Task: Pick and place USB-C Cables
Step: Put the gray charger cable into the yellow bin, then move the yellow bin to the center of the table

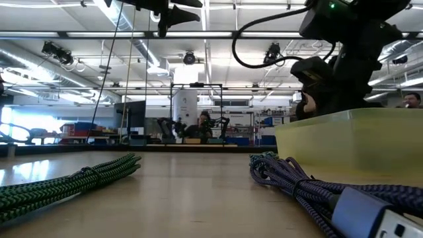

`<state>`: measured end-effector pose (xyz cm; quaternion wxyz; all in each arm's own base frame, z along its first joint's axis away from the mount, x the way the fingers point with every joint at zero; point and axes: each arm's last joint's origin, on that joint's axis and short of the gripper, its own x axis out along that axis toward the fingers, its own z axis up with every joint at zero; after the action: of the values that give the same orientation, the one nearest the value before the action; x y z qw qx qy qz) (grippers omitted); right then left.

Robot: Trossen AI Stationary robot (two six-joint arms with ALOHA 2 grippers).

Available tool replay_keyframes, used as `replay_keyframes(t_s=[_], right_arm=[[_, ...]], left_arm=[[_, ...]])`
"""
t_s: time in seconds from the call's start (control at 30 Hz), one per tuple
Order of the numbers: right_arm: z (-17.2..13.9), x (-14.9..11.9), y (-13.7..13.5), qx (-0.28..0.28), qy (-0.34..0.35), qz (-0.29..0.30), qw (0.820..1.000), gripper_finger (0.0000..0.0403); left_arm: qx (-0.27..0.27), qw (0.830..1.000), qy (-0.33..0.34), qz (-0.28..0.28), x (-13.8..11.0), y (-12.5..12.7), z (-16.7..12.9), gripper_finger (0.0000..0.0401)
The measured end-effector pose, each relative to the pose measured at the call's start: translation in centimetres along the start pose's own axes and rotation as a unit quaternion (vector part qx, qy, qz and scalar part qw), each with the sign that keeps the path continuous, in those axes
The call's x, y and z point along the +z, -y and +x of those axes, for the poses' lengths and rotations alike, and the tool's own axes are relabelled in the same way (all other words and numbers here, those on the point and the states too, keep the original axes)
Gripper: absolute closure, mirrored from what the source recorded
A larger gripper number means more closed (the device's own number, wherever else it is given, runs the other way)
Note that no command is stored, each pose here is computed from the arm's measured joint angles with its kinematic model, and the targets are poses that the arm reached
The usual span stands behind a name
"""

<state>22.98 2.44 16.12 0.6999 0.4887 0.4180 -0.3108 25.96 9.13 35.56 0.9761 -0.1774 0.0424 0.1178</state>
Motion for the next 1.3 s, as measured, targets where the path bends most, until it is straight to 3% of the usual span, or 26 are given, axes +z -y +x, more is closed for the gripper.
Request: replay_keyframes(t_s=[0.23,0.57,0.83,1.07,1.3], right_arm=[[0.0,0.3,0.0,0.006,-0.003,0.003,1.000,0.0256],[-2.6,1.8,0.0,0.069,-0.012,0.025,0.997,0.0259],[-5.5,2.3,3.0,0.012,-0.041,0.041,0.998,0.0262],[-8.2,2.5,5.1,-0.007,-0.035,0.060,0.998,0.0262],[-10.6,2.9,6.5,-0.072,-0.043,0.061,0.995,0.0262]], left_arm=[[0.000,1.000,0.000,0.000,0.0,0.0,0.0,0.0239],[0.000,1.000,0.000,0.000,0.0,0.0,0.0,0.0239],[0.000,1.000,0.000,0.000,0.0,0.0,0.0,0.0239],[0.000,1.000,-0.001,0.000,0.0,0.0,0.0,0.0239],[0.000,1.000,-0.001,0.000,0.0,0.0,0.0,0.0239]])
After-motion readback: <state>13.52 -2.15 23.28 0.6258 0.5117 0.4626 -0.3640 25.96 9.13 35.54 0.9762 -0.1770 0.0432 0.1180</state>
